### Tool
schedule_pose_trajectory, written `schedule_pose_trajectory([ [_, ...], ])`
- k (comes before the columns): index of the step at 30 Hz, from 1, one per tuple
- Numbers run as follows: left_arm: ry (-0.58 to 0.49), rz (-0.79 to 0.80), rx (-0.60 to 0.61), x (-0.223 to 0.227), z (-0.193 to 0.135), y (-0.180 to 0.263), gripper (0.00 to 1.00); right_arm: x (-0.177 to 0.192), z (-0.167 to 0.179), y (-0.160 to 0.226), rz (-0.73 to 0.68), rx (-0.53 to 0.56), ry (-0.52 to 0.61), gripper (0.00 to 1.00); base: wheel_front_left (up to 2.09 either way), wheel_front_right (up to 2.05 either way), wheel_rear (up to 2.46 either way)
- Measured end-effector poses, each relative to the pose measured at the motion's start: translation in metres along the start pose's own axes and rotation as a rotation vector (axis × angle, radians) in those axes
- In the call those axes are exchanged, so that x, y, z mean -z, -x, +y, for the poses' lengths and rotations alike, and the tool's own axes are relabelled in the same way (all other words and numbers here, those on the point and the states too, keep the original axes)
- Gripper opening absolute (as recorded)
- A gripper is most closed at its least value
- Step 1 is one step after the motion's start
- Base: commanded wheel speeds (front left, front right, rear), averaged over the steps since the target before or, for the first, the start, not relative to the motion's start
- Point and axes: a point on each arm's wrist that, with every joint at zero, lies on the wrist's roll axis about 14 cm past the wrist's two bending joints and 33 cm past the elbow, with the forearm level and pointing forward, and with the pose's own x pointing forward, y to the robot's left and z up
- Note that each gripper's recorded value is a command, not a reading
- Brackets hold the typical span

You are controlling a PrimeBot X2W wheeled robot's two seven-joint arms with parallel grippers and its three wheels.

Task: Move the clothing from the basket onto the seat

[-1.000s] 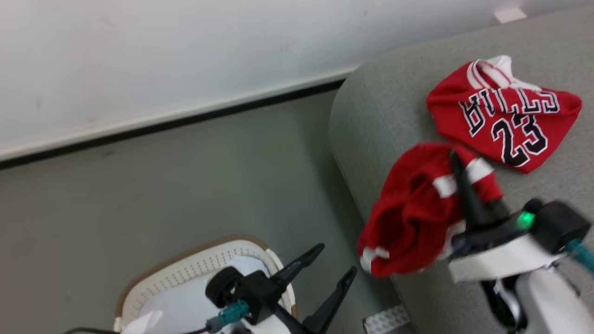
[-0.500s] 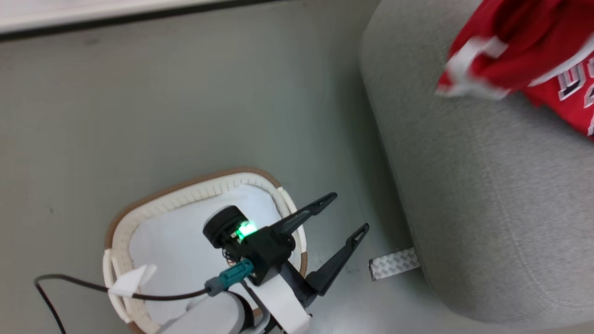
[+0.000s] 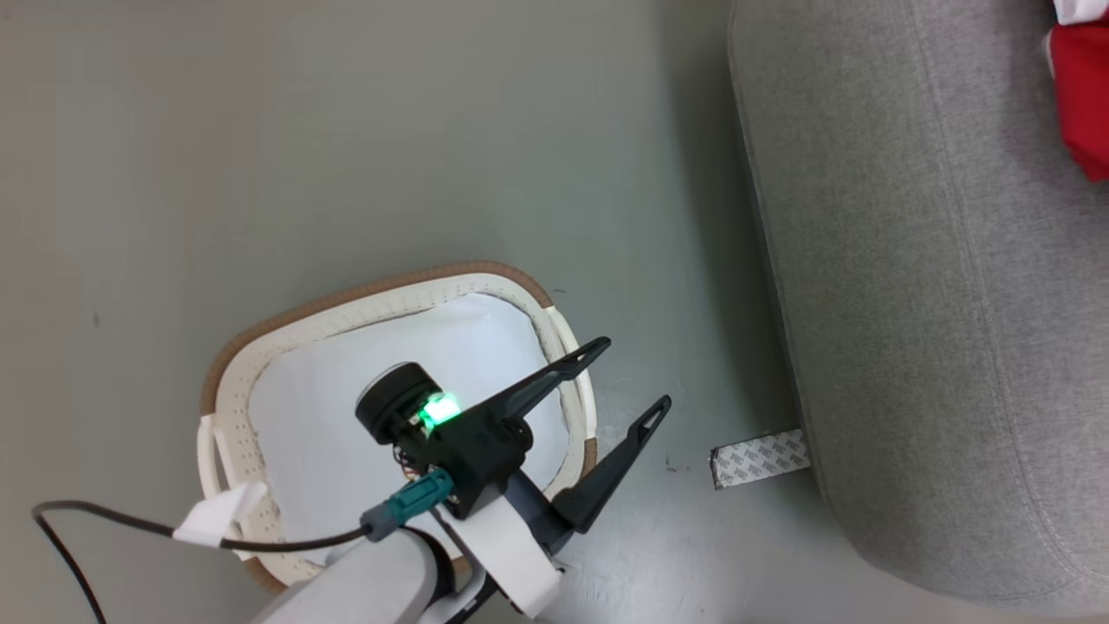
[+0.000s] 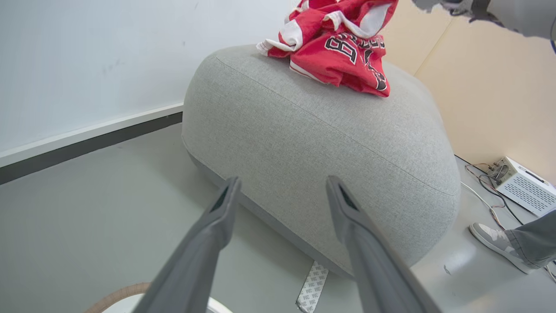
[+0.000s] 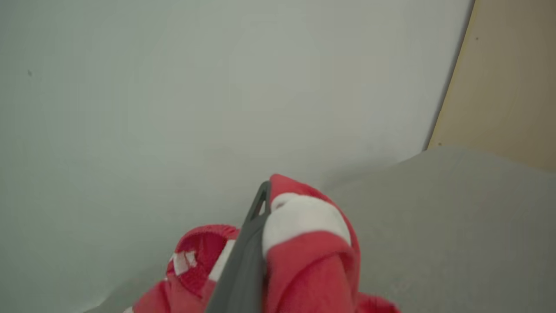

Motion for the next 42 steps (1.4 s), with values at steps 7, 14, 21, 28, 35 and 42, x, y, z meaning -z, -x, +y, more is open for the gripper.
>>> schedule_pose_trajectory([
  [7, -0.017, -0.022, 0.008, -0.015, -0.014, 0.000, 1.00, 0.078, -0.032, 0.066, 0.149, 0.068, -0.008, 1.00, 0.00, 0.00, 0.00],
  [14, -0.003, -0.058, -0.026, -0.033, -0.028, 0.008, 1.00, 0.093, -0.023, 0.128, 0.162, 0.001, -0.063, 1.00, 0.00, 0.00, 0.00],
  [21, 0.007, -0.090, -0.131, -0.048, -0.037, 0.031, 1.00, 0.058, 0.011, 0.181, 0.063, -0.170, -0.052, 1.00, 0.00, 0.00, 0.00],
  [28, -0.006, -0.103, -0.297, -0.055, -0.029, 0.069, 1.00, 0.035, 0.065, 0.232, -0.014, -0.347, -0.063, 1.00, 0.00, 0.00, 0.00],
  [35, -0.033, -0.154, -0.570, -0.070, -0.001, 0.139, 1.00, 0.037, 0.118, 0.282, -0.016, -0.529, -0.066, 1.00, 0.00, 0.00, 0.00],
  [42, -0.053, -0.179, -0.801, -0.069, 0.013, 0.218, 1.00, 0.037, 0.143, 0.316, -0.024, -0.625, -0.059, 1.00, 0.00, 0.00, 0.00],
])
